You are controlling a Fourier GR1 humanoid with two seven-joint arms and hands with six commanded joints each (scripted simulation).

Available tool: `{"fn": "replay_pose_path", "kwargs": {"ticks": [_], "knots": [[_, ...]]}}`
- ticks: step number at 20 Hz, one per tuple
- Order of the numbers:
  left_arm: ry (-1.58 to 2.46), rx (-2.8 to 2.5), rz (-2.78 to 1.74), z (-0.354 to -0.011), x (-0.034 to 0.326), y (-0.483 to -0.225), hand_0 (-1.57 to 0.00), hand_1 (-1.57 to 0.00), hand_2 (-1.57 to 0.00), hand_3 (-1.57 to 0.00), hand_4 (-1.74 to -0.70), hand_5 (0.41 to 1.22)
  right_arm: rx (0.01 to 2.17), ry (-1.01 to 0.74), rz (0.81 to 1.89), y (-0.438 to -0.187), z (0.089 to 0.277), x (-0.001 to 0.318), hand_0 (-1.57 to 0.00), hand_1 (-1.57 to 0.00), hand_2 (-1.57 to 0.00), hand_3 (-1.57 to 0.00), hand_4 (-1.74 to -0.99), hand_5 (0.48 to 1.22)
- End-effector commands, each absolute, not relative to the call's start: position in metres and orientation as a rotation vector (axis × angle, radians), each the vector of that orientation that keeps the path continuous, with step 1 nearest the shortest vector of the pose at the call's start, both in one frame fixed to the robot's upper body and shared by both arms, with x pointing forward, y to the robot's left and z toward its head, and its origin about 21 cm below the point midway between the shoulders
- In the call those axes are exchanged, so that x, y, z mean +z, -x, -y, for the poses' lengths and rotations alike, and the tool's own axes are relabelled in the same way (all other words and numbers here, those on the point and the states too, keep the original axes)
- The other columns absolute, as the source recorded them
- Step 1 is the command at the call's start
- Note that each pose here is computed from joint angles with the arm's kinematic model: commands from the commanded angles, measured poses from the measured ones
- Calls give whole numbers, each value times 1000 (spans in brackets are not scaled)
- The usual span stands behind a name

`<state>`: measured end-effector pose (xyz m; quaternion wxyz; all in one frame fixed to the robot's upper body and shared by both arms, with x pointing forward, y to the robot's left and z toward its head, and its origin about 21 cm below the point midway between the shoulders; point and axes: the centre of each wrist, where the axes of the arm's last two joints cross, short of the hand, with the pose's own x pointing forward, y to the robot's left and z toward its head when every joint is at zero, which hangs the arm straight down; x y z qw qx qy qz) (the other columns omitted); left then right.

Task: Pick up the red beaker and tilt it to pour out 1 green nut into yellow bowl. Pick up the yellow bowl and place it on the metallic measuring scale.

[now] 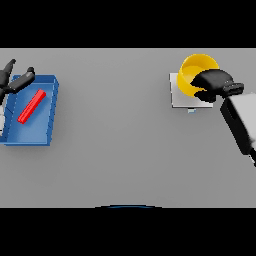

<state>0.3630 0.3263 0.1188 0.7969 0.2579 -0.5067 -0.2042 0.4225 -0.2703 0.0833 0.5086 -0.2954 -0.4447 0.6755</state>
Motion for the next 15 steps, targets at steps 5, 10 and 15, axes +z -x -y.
{"fn": "replay_pose_path", "kwargs": {"ticks": [5,10,15], "knots": [[-539,-426,1101,-328,114,-360,1,1,1,1,-840,764,1574,653,1055,-422,271,83,-605,-556,-470,-391,-1496,890],[-548,-433,1097,-326,115,-359,1,1,1,1,-835,752,1605,658,1038,-420,268,80,-198,-194,-153,-131,-1435,817],[-555,-436,1105,-328,117,-359,1,1,1,1,-833,760,1617,660,987,-418,269,80,-64,-63,-50,-42,-1390,779]]}}
